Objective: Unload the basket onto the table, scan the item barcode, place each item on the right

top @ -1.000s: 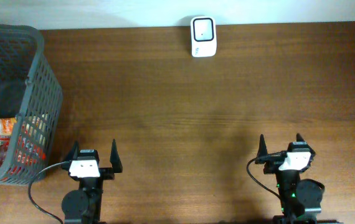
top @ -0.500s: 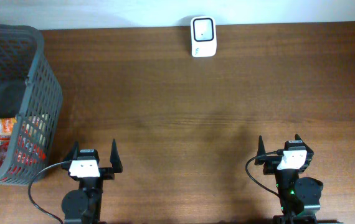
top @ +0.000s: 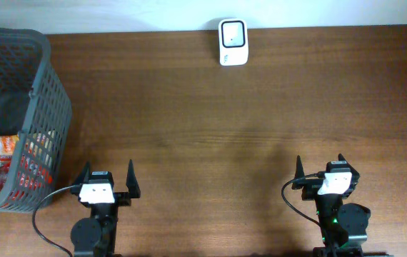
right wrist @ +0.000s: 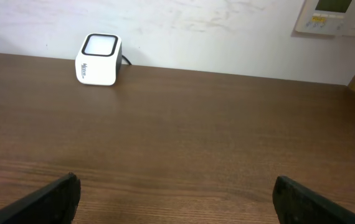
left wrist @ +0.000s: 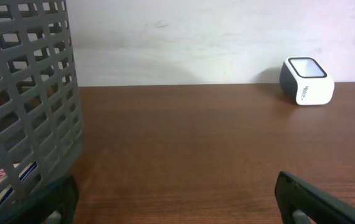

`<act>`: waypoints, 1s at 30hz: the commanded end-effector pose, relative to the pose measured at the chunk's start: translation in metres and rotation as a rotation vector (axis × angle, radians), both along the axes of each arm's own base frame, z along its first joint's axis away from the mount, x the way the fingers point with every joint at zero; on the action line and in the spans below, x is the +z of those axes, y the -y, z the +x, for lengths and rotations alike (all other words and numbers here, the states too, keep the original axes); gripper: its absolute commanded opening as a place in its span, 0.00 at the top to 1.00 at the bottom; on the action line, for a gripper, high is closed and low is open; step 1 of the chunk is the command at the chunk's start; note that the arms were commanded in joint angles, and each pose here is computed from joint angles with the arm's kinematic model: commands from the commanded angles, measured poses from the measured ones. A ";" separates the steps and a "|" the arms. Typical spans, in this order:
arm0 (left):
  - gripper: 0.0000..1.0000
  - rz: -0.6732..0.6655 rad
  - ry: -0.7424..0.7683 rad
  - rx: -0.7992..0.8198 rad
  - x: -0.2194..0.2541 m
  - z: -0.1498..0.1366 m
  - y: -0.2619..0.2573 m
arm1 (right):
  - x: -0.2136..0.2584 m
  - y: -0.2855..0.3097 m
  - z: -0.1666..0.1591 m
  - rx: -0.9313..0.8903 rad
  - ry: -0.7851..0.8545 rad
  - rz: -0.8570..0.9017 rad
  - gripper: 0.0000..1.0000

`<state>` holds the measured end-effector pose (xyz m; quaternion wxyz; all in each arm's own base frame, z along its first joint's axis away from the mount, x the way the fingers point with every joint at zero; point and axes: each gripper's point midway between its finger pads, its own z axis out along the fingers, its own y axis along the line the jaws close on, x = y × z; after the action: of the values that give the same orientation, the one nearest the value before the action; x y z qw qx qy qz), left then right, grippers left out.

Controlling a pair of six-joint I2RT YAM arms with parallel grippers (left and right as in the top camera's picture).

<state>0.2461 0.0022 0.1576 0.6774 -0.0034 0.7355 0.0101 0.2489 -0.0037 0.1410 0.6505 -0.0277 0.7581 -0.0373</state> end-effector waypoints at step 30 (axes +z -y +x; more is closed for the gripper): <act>0.01 0.001 0.191 -0.437 0.056 -0.018 0.073 | -0.004 0.001 0.000 -0.006 -0.010 -0.009 0.02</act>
<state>0.2277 -0.0791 0.1966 0.7173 0.1729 0.6567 -0.1557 0.2490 -0.0037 0.1411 0.6506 -0.0273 0.7580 -0.0372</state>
